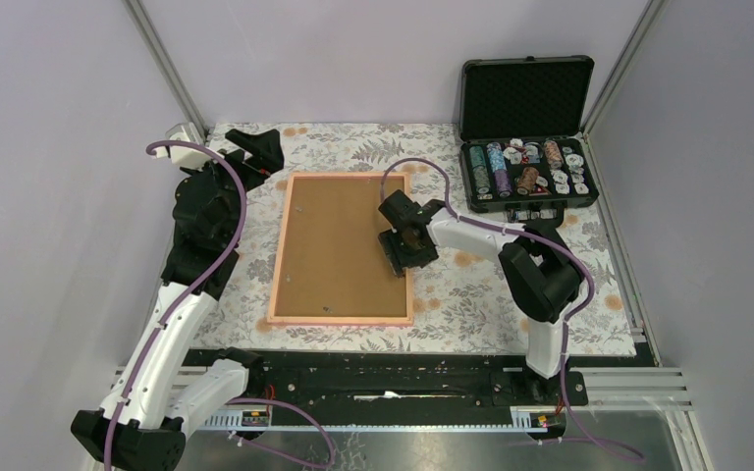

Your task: Put the photo into the frame

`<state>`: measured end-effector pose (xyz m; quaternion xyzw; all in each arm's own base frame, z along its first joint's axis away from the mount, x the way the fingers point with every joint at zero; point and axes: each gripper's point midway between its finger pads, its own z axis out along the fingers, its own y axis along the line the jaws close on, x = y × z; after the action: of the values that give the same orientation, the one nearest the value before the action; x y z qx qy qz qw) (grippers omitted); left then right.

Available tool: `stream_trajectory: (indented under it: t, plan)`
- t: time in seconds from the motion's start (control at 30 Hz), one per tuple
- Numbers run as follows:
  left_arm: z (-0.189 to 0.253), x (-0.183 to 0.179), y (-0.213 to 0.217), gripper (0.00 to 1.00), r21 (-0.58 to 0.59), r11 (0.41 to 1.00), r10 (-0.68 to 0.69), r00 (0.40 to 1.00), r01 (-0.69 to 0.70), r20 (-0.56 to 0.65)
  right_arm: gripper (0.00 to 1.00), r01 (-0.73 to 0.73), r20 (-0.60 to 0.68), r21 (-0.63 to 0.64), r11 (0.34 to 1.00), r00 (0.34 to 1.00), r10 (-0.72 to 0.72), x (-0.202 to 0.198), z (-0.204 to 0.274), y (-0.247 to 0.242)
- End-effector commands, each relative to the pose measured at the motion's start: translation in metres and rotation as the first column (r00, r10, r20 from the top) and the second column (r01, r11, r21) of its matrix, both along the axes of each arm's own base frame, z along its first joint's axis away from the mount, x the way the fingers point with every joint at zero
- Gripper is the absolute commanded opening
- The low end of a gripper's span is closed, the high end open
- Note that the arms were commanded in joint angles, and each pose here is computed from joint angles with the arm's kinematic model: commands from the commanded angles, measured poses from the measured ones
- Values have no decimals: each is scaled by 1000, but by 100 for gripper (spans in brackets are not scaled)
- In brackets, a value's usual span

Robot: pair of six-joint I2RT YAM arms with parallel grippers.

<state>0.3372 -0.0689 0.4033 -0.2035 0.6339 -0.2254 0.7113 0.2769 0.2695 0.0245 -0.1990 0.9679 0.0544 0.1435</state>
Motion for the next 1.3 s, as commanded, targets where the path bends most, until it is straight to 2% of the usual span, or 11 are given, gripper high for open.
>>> stream_trajectory:
  t: [0.0,0.07,0.13,0.23,0.5,0.67,0.73,0.87,1.0,1.13,1.27]
  plan:
    - [40,-12,-2,99,-31,999,-22,994,25,103,66,-60,5,-20,998,998,60,-16,19,-11]
    - [42,-14,0,99,-37,999,-18,994,22,109,53,-61,-6,-18,998,998,61,-24,13,-16]
    - [43,-15,-2,99,-44,999,-26,993,31,114,44,-63,-21,-2,998,998,63,-30,4,-16]
    - [48,-18,-8,99,-47,997,-54,990,61,132,41,-65,-43,4,998,997,65,-34,-8,-16]
    - [55,-31,-5,99,-45,997,-54,987,61,150,39,-96,-43,-40,995,995,94,-32,-20,-22]
    - [52,-28,-7,99,-51,997,-57,987,66,147,0,-155,95,-166,974,980,172,7,-11,-33]
    - [52,-27,-8,99,-51,996,-61,987,70,148,0,-207,148,-158,965,962,231,31,-8,-28]
    - [48,-23,-11,99,-59,995,-69,987,79,144,0,-260,236,-30,965,936,260,79,1,-13]
    - [52,-24,-11,99,-40,997,-66,987,72,144,1,-265,302,-114,957,909,288,117,15,-6]
    - [48,-22,-7,99,-43,998,-38,990,44,134,17,-272,335,-198,942,884,325,141,40,-6]
    - [54,-23,-17,99,-44,994,-93,984,100,152,46,-156,385,-145,977,901,201,137,69,-12]
